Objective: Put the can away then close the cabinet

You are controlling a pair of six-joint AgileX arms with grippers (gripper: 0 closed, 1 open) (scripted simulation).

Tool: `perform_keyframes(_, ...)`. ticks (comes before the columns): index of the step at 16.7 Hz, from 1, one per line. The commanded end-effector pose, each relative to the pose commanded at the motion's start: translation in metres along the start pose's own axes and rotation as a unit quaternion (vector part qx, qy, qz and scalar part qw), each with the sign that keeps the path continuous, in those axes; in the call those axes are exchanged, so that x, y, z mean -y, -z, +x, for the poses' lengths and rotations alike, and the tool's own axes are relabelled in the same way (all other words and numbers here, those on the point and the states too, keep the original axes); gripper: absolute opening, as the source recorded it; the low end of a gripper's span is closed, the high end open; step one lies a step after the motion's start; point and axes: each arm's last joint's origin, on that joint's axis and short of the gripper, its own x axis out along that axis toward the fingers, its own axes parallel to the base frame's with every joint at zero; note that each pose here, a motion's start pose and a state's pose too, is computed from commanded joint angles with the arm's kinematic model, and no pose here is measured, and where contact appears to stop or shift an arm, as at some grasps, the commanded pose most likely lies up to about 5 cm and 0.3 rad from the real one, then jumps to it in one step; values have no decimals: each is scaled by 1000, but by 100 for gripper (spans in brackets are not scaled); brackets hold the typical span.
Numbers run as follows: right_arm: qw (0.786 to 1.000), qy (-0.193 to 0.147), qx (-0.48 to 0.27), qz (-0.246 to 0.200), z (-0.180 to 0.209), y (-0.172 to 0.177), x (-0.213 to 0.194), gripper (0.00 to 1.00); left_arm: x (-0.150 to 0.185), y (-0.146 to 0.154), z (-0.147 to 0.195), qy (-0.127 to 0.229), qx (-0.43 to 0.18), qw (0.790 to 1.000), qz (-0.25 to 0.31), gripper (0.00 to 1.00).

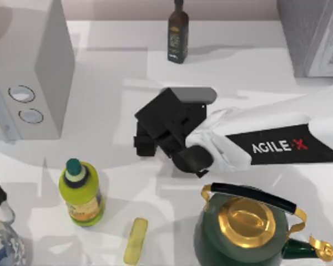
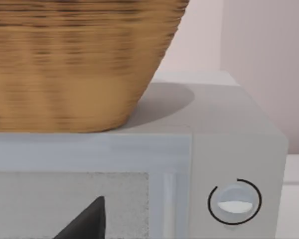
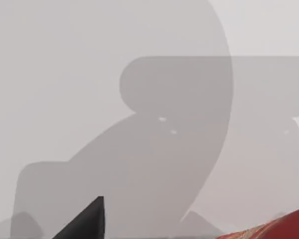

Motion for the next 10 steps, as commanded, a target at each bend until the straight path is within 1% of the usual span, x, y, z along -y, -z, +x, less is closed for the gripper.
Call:
perform_keyframes(5, 1000, 1, -1, 0, -2, 2, -1, 100, 0, 0, 0, 0, 0, 1000, 0, 100)
perform_keyframes(10, 1000, 1, -1, 0, -2, 2, -1, 62, 0, 0, 0, 0, 0, 1000, 0, 100)
